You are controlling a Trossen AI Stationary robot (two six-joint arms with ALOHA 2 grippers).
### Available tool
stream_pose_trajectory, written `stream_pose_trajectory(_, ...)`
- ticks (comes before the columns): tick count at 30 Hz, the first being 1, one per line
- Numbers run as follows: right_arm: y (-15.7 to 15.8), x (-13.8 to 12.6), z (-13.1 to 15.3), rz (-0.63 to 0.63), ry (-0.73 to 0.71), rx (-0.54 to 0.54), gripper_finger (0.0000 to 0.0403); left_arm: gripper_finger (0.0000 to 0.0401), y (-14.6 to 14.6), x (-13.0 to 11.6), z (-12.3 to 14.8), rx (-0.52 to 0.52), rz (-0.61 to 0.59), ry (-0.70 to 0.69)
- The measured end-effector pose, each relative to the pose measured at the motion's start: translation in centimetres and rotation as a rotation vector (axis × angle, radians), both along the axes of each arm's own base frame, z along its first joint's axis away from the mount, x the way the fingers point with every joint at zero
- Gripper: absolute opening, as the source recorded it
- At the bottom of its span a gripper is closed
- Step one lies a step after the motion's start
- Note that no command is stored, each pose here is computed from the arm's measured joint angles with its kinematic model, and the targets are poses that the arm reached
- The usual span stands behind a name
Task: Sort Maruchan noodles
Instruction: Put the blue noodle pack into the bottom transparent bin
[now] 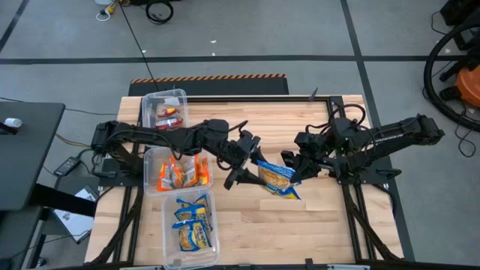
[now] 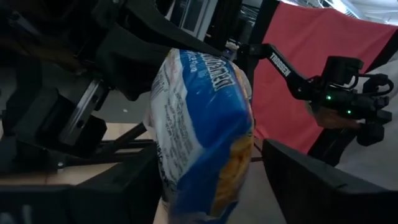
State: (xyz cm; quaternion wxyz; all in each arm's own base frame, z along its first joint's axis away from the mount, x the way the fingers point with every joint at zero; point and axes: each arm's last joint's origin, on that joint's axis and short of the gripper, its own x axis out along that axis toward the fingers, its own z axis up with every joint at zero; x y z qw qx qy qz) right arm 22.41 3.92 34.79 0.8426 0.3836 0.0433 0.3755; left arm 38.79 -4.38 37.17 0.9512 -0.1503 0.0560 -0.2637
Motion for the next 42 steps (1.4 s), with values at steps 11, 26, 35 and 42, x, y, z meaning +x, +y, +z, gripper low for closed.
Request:
stream_pose_trajectory(11,-0.2,0.1,0.2,-0.088,-0.006,0.028,0.0071,0.0130,1.3,-0.1,0.1,-0.040,-0.038,0.029)
stream_pose_trajectory(26,-0.8,0.0,0.5,-0.032,-0.007,0.062,0.0243,0.0131,2.7,-4.9,3.1,0.031,-0.017,0.110)
stream_pose_trajectory(35,-1.7,0.5,-3.7,-0.099,0.409,-0.017,0.0256,0.0129,-0.4,-11.7,3.8,-0.032,-0.063,0.472)
stream_pose_trajectory(42,-2.8,0.3,-6.0,-0.279,0.590,-0.136,0.0252,0.0125,-5.6,-16.8,1.7,-0.119,-0.019,1.021)
